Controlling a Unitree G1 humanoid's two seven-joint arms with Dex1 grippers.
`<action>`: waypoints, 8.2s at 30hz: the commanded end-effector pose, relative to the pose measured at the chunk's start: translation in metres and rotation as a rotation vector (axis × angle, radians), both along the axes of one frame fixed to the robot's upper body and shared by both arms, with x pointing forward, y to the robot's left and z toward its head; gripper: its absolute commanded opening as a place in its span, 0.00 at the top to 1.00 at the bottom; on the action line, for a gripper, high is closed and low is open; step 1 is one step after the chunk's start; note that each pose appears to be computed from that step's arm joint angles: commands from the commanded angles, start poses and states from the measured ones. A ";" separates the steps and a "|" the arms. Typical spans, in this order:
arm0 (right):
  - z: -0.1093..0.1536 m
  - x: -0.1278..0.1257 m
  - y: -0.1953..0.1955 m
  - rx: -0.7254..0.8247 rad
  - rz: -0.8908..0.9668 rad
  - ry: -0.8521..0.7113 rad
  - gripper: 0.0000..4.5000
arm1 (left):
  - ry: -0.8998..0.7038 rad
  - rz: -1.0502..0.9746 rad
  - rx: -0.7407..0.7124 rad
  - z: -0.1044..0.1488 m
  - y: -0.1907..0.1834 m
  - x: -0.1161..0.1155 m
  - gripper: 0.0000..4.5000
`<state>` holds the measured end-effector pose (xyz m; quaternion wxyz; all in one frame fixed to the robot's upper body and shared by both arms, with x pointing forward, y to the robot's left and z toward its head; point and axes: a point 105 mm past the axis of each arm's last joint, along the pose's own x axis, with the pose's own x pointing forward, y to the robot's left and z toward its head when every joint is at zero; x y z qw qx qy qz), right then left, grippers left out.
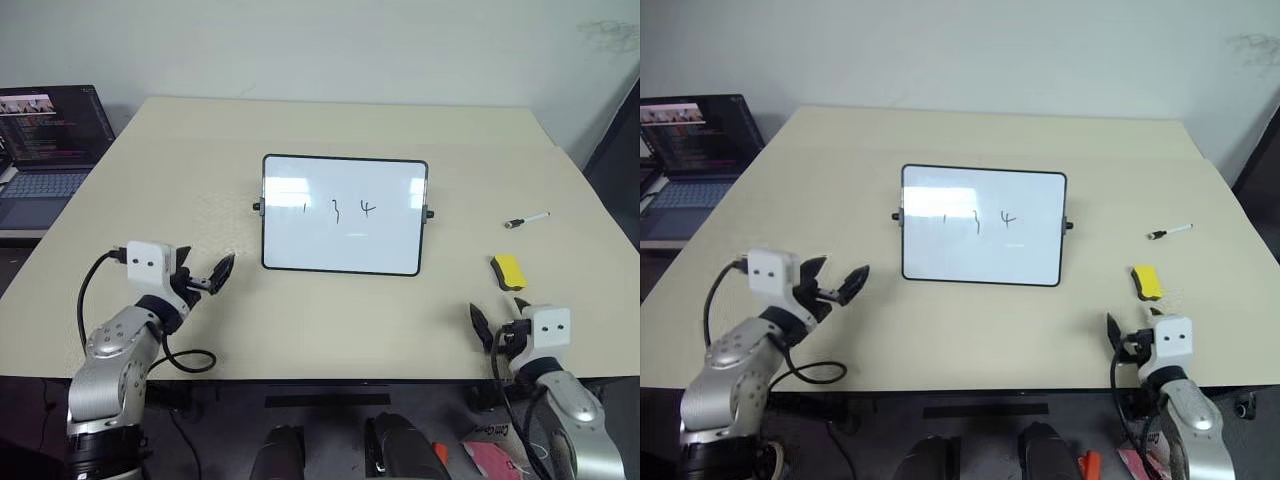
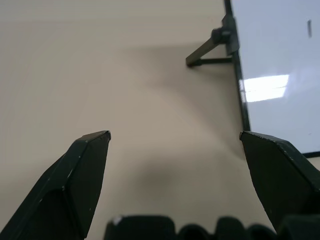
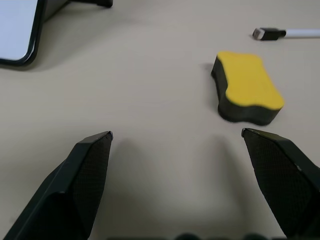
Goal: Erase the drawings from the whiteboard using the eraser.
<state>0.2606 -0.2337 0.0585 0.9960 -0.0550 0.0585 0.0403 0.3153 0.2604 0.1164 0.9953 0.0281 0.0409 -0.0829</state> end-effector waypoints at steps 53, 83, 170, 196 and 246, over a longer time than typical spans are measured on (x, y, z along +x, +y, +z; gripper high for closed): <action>0.080 0.002 0.066 0.091 0.202 -0.099 0.01 | 0.117 -1.057 0.087 0.111 -0.083 -0.026 0.00; 0.047 0.066 -0.025 0.104 -0.187 0.025 0.01 | 0.057 -1.213 0.156 0.115 -0.126 -0.014 0.00; 0.093 0.050 -0.002 -0.004 0.055 -0.026 0.72 | 0.075 -0.953 0.125 0.108 -0.097 -0.006 0.00; 0.171 0.051 0.194 -0.313 0.753 -0.327 0.72 | 0.195 -0.531 0.216 0.081 -0.021 0.033 0.00; 0.145 0.171 0.263 -0.564 0.699 -0.126 0.72 | 0.248 -0.655 0.243 0.063 -0.024 0.013 0.00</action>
